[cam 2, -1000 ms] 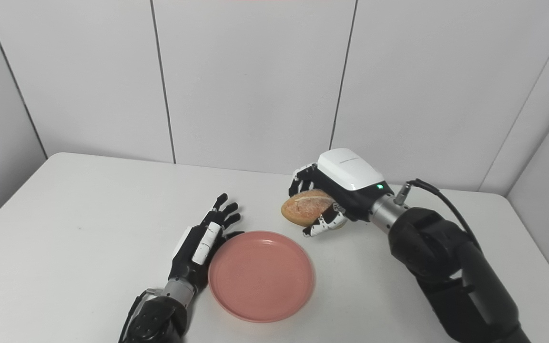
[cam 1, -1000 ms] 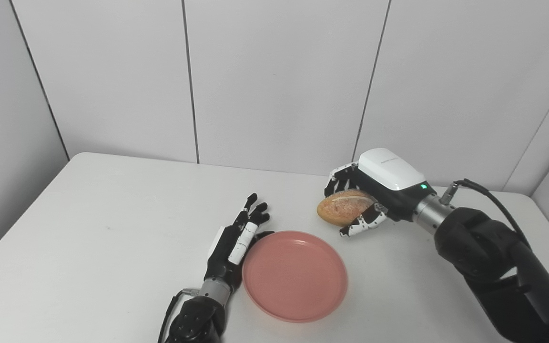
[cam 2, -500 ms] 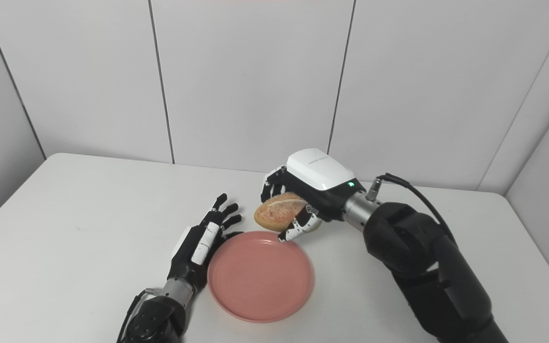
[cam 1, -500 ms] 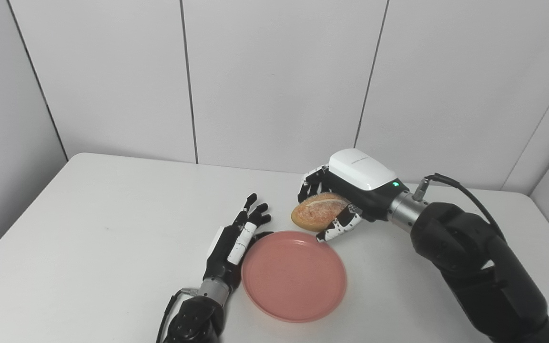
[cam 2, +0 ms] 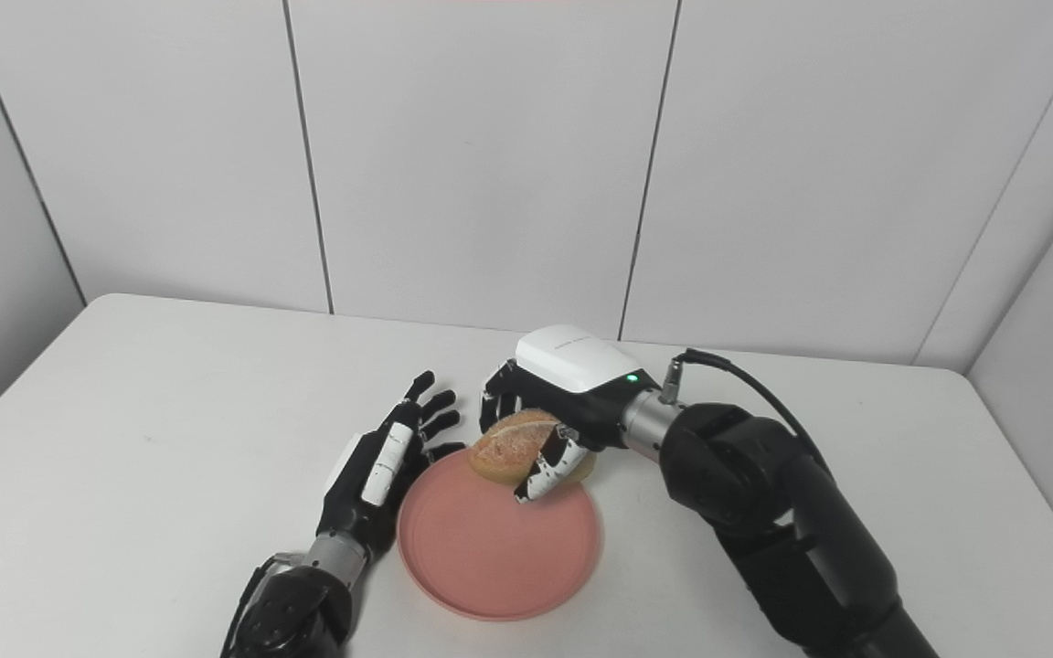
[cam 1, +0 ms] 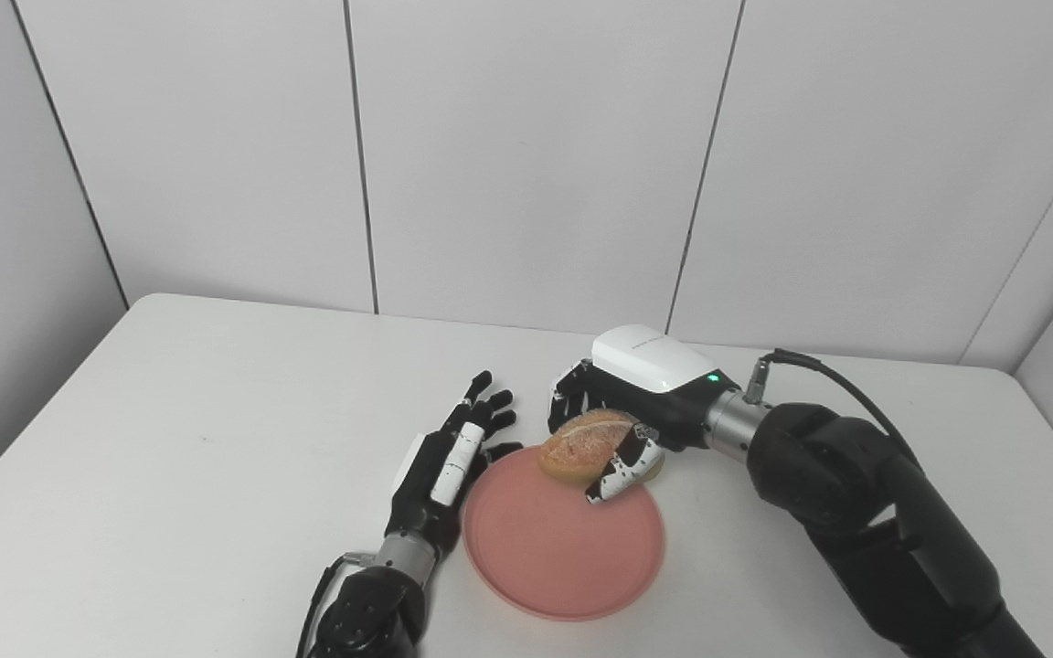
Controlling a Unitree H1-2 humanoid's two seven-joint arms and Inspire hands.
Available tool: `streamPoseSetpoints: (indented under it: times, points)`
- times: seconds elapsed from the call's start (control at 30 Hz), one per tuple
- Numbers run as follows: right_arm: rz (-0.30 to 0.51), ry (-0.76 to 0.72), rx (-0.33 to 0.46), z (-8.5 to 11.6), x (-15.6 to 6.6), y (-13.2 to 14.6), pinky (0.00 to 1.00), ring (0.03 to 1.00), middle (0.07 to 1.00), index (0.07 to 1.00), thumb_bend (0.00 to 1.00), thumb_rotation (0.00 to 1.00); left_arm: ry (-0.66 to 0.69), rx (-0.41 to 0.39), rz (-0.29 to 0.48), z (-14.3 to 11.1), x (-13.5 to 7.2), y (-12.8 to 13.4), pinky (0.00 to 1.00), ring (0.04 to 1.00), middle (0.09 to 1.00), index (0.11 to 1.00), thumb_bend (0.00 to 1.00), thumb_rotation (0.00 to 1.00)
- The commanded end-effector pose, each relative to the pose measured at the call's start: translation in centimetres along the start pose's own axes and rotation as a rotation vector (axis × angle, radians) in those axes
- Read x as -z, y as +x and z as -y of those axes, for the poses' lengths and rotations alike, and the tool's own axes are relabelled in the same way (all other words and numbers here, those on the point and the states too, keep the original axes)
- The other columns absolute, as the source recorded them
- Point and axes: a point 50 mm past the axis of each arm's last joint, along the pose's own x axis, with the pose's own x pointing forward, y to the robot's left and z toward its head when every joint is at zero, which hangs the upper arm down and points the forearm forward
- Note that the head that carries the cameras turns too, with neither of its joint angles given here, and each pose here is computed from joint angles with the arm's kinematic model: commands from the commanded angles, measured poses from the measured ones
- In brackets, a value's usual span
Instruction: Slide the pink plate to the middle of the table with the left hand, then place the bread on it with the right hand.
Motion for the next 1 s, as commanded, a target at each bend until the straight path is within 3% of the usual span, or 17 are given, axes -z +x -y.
streamPoseSetpoints:
  times: [0.0, 0.33, 0.97]
  points:
    - [0.048, -0.050, 0.038, 2.9, -0.4, 0.8, 0.36, 0.427, 0.509, 0.486, 0.52, 0.00, -0.018, -0.021, -0.091, -0.2, 1.7, -0.9, 0.71, 0.878, 0.908, 0.932, 0.96, 0.93]
    - [0.014, 0.012, -0.070, 1.5, 1.2, 3.1, 0.37, 0.435, 0.506, 0.481, 0.52, 0.00, -0.024, -0.013, -0.088, -0.1, 1.7, -0.6, 0.71, 0.886, 0.917, 0.938, 0.97, 0.95]
    - [0.049, 0.007, -0.156, 0.6, -0.2, 4.0, 0.37, 0.436, 0.505, 0.483, 0.52, 0.00, -0.023, -0.021, -0.097, 0.4, 1.9, -0.3, 0.73, 0.868, 0.898, 0.925, 0.97, 0.95]
